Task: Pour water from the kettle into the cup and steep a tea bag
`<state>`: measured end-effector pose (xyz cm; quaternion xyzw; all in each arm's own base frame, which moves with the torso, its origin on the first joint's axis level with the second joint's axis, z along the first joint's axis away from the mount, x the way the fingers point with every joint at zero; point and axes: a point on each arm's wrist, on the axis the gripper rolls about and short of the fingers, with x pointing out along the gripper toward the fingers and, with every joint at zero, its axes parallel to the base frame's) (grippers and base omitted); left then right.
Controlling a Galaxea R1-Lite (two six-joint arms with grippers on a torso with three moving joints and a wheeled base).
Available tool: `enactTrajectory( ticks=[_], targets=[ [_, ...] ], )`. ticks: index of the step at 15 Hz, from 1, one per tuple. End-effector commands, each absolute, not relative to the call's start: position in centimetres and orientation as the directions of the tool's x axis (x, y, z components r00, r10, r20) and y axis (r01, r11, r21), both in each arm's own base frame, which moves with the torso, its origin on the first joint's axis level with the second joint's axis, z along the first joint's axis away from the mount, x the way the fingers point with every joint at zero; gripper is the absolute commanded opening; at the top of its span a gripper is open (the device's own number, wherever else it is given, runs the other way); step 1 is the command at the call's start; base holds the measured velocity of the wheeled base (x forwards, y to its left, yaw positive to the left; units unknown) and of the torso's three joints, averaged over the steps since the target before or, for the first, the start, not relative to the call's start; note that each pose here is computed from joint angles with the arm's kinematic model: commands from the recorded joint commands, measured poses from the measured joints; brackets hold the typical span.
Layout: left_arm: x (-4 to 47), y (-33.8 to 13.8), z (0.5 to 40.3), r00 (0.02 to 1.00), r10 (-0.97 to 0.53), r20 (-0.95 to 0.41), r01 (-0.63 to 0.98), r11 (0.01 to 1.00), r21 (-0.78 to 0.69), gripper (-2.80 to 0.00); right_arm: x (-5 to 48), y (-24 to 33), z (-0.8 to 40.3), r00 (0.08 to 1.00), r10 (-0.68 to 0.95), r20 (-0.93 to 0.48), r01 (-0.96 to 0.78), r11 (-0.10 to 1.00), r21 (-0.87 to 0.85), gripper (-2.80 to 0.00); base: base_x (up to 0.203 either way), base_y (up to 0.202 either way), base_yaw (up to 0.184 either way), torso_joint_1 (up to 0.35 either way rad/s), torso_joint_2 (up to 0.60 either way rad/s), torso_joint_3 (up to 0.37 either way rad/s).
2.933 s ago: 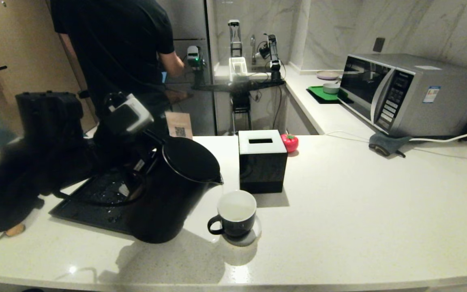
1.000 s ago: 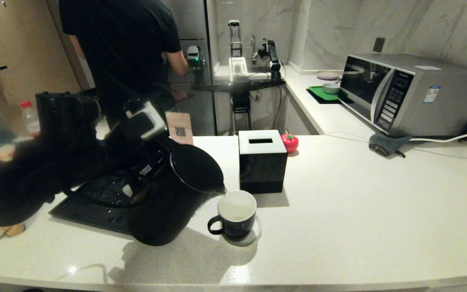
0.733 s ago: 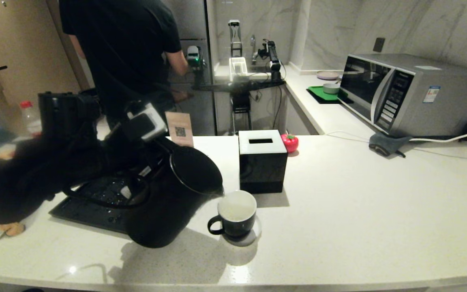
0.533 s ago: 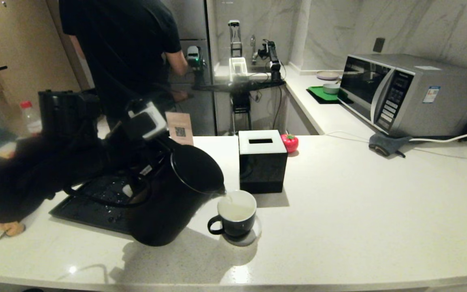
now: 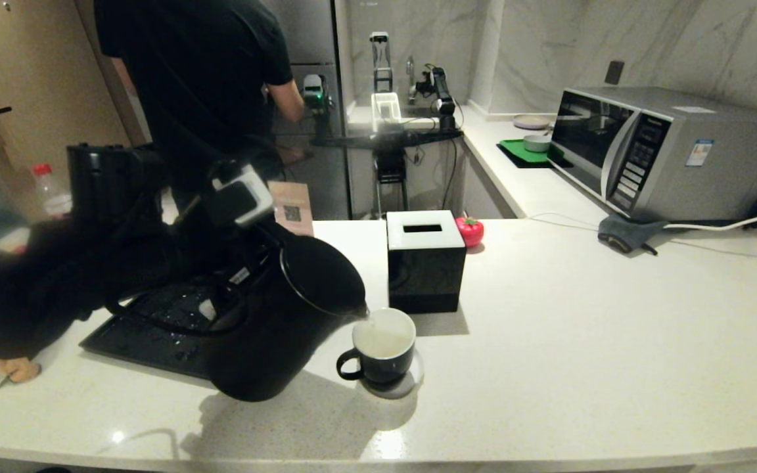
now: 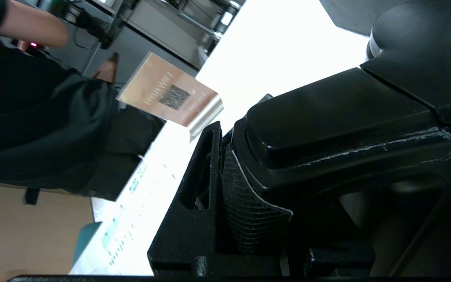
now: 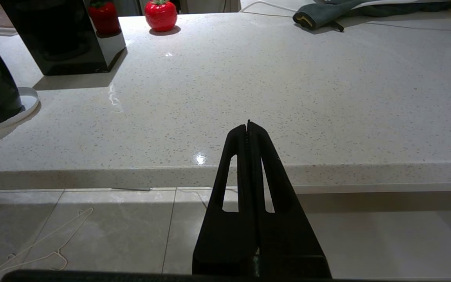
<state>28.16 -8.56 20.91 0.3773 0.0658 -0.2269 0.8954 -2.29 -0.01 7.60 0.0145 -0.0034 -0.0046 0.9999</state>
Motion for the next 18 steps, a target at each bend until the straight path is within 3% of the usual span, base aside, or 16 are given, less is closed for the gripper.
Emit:
enactTrajectory(
  ticks=[1,18],
  targets=[
    [28.15,-8.56,20.86,0.888,-0.358,-0.291,0.457,0.609,0.648,-2.8,-2.28,-0.01,7.61,1.0,-0.009,0.006,0.009,1.0,0.029,-2.8,0.0,0.0,0.0,0.0,0.0,0.0],
    [28.2,-8.52,21.24,0.888,-0.349,-0.3,0.456,0.588,0.668,-2.8,-2.28,-0.02,7.61,1.0,-0.011,0.006,0.01,1.0,0.029,-2.8,0.0,0.0,0.0,0.0,0.0,0.0]
  ],
)
